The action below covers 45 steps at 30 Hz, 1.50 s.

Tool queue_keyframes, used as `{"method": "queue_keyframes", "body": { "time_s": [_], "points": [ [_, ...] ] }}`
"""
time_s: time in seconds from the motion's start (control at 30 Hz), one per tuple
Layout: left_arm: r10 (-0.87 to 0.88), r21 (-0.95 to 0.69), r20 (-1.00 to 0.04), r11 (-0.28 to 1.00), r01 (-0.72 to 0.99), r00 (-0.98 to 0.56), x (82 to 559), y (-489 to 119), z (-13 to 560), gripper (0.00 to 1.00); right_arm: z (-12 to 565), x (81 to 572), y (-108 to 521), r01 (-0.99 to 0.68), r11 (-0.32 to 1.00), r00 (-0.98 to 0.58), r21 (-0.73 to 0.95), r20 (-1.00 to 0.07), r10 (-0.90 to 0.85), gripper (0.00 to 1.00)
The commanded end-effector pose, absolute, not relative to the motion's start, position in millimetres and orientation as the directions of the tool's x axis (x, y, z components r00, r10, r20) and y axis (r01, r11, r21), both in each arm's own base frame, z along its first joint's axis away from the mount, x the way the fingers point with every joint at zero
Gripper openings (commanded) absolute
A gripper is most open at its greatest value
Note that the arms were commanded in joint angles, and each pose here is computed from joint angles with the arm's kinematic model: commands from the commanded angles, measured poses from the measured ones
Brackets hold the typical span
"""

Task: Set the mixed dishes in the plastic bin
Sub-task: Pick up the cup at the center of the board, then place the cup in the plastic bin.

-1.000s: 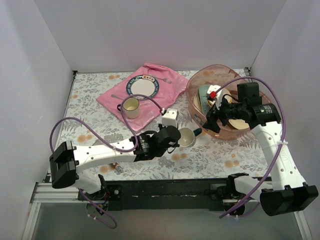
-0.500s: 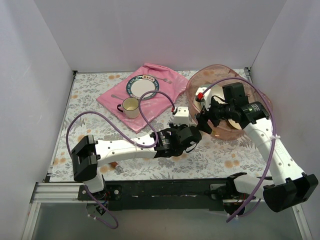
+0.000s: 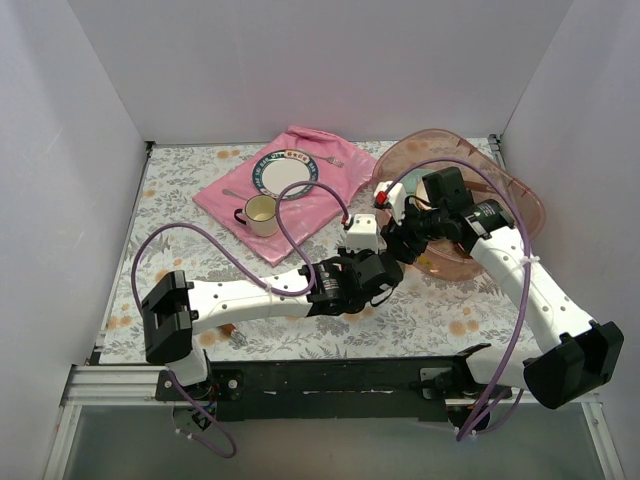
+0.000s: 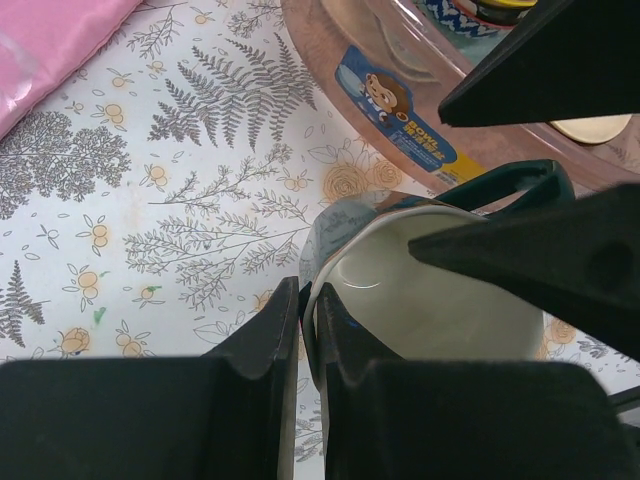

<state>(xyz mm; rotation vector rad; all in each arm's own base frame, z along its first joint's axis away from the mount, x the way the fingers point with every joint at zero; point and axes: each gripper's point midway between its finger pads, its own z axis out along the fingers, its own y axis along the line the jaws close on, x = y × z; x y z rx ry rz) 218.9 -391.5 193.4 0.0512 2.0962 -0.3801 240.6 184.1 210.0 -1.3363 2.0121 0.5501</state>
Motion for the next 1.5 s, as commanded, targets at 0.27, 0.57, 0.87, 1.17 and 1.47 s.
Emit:
{"method": "queue_keyframes", "body": {
  "time_s": [0.27,0.57,0.87,1.17,1.47],
  "points": [
    [-0.360,-0.469,-0.828,0.865,0.179,-0.429,222,-379,273,0.00,207,244,190,-0.920,0.391,-0.262,-0.015,-0.719,-0.644,0.04],
    [-0.417,-0.542,-0.808,0.804,0.246,-0.416,214,-370,289,0.06,220,247,188,-0.918,0.392,-0.228,-0.053,-0.737,-0.636,0.01],
    [-0.432,-0.569,-0.799,0.767,0.296,-0.418,206,-361,297,0.38,228,244,191,-0.922,0.383,-0.275,0.055,-0.790,-0.548,0.01],
    [-0.398,-0.533,-0.836,0.754,0.383,-0.378,198,-341,309,0.72,271,269,157,-0.875,0.474,-0.311,0.096,-0.863,-0.399,0.01],
    [-0.281,-0.408,-0.905,0.786,0.465,-0.319,202,-299,303,0.97,340,306,96,-0.766,0.640,-0.274,0.061,-0.931,-0.239,0.01]
  ]
}}
